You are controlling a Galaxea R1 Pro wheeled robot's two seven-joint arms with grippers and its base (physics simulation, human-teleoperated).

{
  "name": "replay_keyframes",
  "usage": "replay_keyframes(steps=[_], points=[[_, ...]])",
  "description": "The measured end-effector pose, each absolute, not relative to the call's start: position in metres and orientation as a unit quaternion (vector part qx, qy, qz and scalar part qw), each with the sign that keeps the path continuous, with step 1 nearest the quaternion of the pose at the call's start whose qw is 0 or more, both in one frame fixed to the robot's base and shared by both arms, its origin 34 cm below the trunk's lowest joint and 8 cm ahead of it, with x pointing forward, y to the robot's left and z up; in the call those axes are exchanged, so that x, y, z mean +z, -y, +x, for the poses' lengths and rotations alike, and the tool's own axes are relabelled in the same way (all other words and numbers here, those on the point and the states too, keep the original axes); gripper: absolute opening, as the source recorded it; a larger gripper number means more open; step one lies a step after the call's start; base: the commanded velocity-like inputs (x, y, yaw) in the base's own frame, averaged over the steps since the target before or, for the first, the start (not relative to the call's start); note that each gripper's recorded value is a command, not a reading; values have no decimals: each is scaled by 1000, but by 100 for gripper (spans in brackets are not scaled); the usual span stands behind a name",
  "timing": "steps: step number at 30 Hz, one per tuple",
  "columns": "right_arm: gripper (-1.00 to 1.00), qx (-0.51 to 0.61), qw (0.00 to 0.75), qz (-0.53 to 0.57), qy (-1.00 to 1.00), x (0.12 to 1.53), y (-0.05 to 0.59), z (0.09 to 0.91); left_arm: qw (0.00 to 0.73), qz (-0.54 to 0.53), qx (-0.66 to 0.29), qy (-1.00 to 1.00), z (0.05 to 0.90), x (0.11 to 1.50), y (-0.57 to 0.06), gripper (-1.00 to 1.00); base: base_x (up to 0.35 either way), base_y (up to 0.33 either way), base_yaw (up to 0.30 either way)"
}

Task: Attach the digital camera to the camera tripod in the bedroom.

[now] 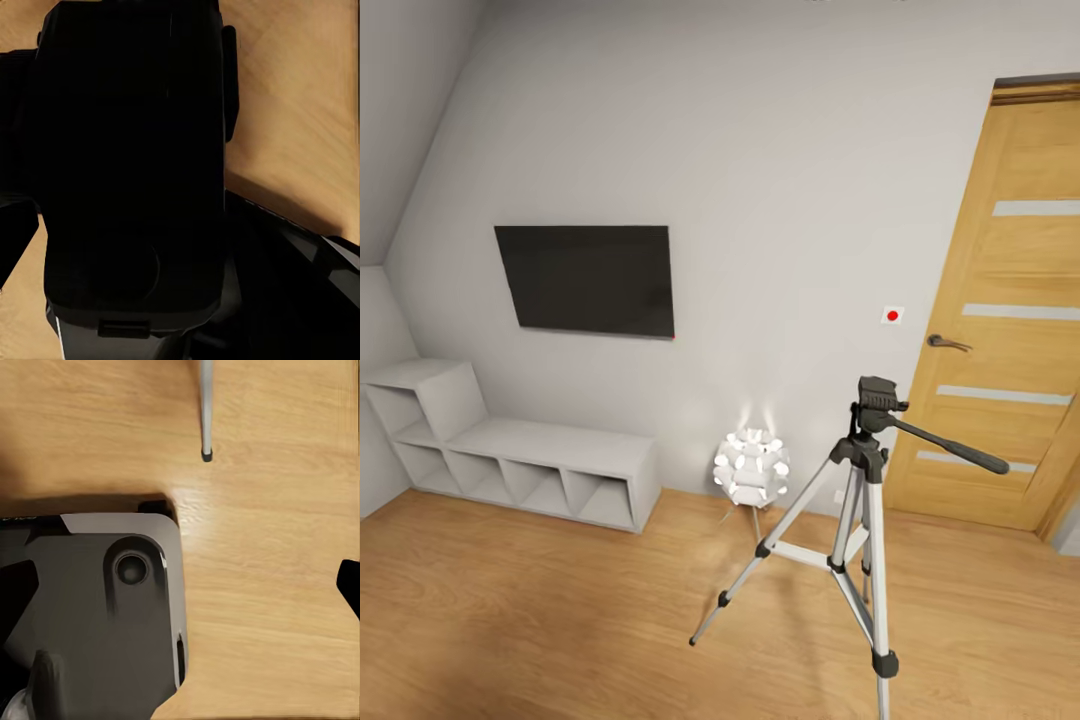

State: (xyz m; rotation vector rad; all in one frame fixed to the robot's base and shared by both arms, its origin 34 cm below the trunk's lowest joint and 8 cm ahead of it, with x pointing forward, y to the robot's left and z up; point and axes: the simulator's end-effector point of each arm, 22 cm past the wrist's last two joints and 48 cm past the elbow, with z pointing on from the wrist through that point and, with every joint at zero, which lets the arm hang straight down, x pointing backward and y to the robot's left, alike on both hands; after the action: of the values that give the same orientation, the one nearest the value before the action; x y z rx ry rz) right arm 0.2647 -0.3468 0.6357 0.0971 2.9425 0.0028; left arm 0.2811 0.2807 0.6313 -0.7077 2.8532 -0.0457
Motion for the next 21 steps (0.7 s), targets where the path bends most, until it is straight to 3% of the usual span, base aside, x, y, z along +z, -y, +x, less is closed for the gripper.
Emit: replay_keyframes(steps=[21], points=[[100,1,99,33,-995,636,347,265,101,-245,-15,-964,281,631,-281,-100,0,0,-289]])
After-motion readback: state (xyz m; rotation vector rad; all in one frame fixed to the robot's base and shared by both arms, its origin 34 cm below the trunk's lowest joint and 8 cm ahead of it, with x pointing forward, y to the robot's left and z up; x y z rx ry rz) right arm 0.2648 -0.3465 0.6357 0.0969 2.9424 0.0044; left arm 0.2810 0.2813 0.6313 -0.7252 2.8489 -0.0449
